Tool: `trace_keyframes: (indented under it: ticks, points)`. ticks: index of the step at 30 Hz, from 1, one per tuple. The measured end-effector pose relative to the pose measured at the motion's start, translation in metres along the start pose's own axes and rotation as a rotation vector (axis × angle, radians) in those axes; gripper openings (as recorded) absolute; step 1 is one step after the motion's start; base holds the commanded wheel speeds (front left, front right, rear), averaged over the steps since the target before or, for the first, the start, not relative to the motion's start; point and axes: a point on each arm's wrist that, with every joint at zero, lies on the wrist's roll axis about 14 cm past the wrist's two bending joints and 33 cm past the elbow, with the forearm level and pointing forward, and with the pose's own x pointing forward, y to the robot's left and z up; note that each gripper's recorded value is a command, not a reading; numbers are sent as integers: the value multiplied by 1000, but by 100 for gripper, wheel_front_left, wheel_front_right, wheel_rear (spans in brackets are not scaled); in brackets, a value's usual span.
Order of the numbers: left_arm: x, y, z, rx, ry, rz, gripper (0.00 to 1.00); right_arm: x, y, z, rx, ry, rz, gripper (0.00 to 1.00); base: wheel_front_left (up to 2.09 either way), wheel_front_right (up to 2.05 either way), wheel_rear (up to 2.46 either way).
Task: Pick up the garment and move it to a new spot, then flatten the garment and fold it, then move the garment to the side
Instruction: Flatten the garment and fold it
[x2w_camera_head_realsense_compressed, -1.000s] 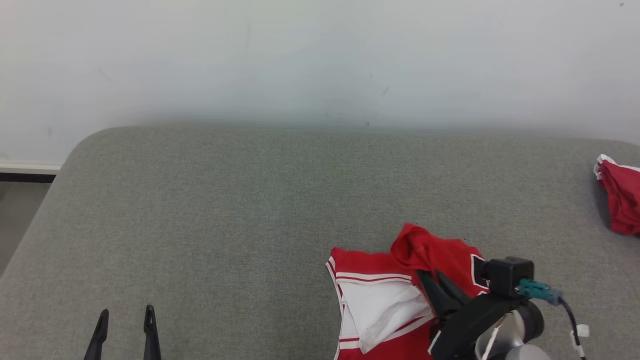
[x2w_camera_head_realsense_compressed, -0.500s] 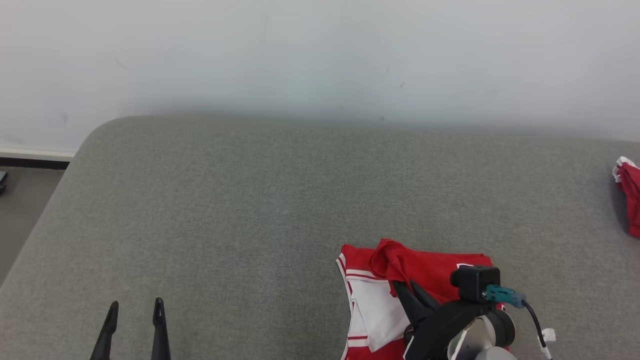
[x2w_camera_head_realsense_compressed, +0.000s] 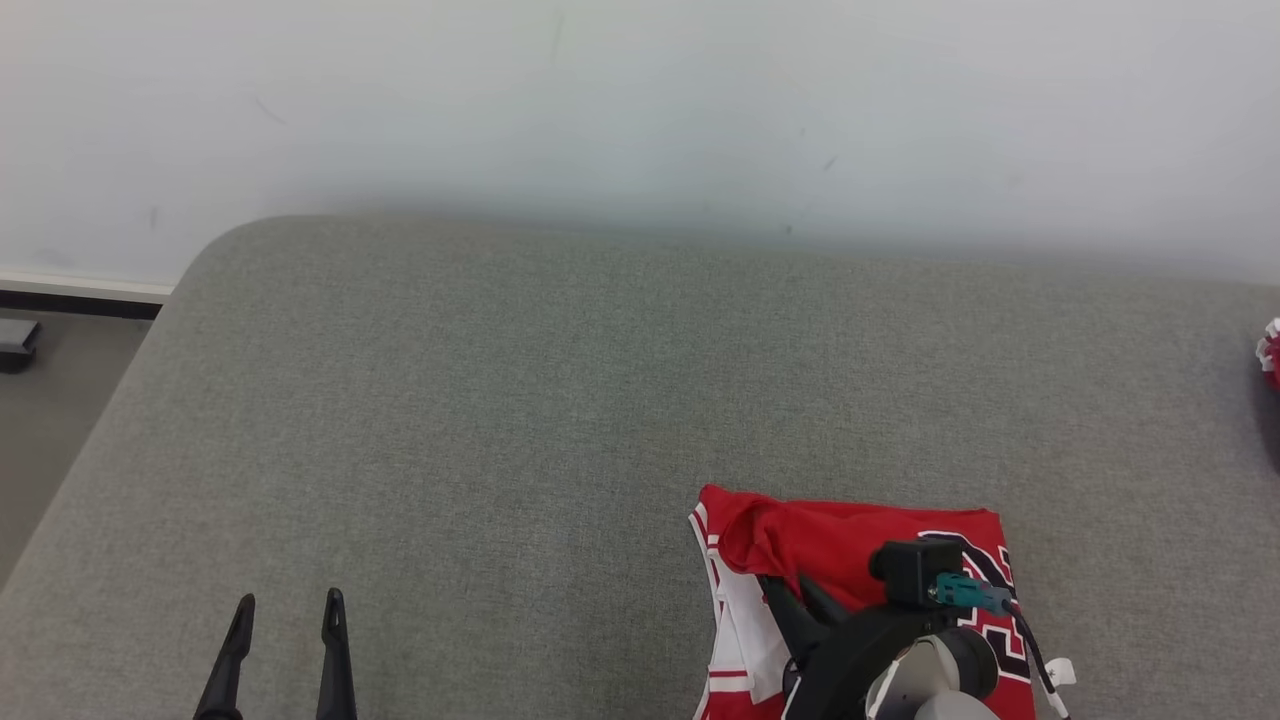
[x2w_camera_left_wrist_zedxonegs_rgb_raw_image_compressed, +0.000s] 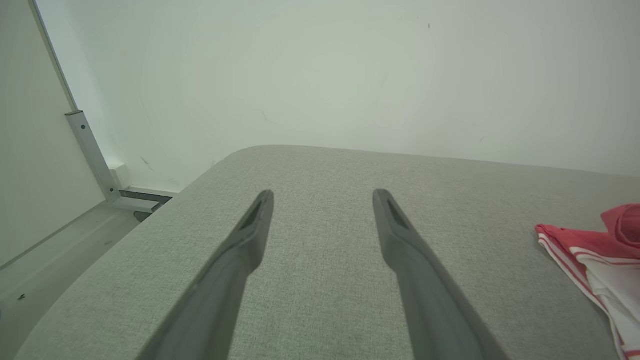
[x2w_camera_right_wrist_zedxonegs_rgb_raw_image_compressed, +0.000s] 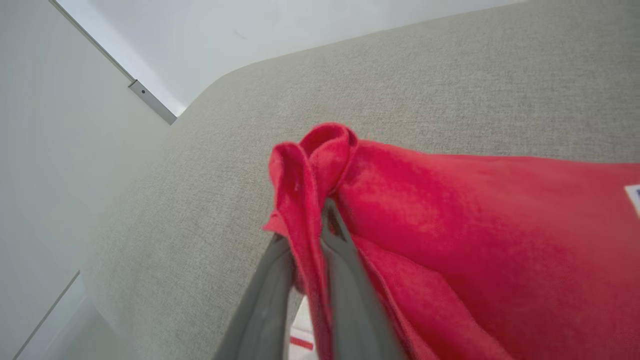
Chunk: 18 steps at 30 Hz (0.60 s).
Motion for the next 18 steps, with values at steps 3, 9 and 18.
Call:
trace_keyframes:
  ticks: [3, 9, 18]
  points:
    - [0, 0, 0, 0, -1, 1, 100, 1, -2, 1, -3, -13, -6, 100, 0, 0, 0]
    - [2, -1, 1, -1, -4, -6, 100, 1, -6, 33, -35, -144, -17, 100, 0, 0, 0]
    - [3, -6, 3, 0, -12, -21, 100, -29, -44, 91, -111, -360, -109, 100, 0, 0, 0]
